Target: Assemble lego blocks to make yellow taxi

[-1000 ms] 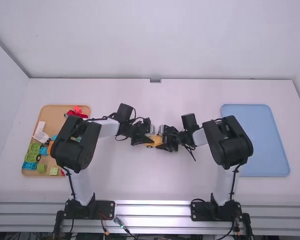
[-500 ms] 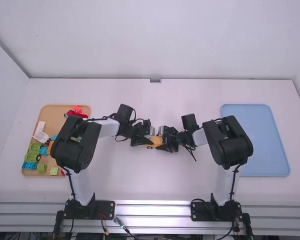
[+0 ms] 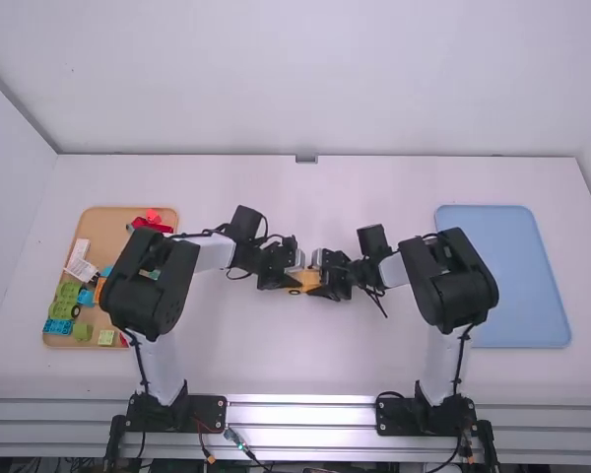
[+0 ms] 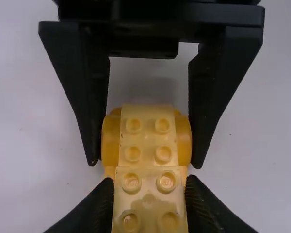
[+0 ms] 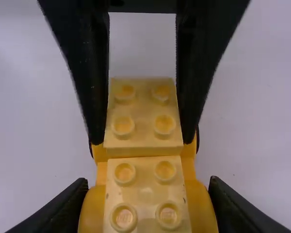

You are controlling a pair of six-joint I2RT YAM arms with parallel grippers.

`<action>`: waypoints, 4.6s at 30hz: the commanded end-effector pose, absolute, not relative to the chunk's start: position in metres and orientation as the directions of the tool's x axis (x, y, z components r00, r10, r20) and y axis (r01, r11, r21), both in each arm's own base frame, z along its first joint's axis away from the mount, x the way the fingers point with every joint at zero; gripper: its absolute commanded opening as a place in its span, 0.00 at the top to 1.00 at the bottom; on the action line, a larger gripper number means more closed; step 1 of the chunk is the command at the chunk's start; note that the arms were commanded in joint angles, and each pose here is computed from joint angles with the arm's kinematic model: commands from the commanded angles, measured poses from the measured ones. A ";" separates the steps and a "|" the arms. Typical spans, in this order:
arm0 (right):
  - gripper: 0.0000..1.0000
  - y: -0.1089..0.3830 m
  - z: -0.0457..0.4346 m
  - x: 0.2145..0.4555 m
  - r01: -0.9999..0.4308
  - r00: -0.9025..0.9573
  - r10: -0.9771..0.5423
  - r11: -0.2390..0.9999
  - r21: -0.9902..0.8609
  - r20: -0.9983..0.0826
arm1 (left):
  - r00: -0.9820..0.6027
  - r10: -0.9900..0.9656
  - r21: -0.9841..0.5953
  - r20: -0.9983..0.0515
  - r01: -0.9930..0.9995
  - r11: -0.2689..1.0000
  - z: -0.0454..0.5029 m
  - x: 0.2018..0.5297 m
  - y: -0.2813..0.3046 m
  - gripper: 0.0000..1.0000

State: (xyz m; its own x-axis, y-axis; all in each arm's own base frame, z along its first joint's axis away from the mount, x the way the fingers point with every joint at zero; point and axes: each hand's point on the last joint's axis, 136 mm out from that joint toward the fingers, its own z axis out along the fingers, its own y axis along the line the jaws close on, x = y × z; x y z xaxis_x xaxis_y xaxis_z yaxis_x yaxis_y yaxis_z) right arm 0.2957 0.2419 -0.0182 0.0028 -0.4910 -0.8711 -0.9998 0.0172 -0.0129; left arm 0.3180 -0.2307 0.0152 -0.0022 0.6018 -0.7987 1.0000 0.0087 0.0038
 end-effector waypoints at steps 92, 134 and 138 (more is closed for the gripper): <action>0.39 0.241 -0.023 0.296 -1.000 -0.013 -0.503 0.025 0.000 -0.864 | -0.068 0.524 0.167 -0.849 0.906 0.388 0.134 0.370 -0.214 0.01; 0.01 0.189 0.102 0.372 -0.889 -0.059 -0.724 0.352 -0.294 -0.687 | -0.727 -0.558 0.012 -0.400 -0.613 0.790 0.089 0.264 0.217 0.07; 0.01 0.182 0.114 0.377 -0.890 -0.098 -0.727 0.369 -0.267 -0.680 | -0.809 -0.473 -0.026 -0.350 -0.496 0.868 0.087 0.257 0.218 0.13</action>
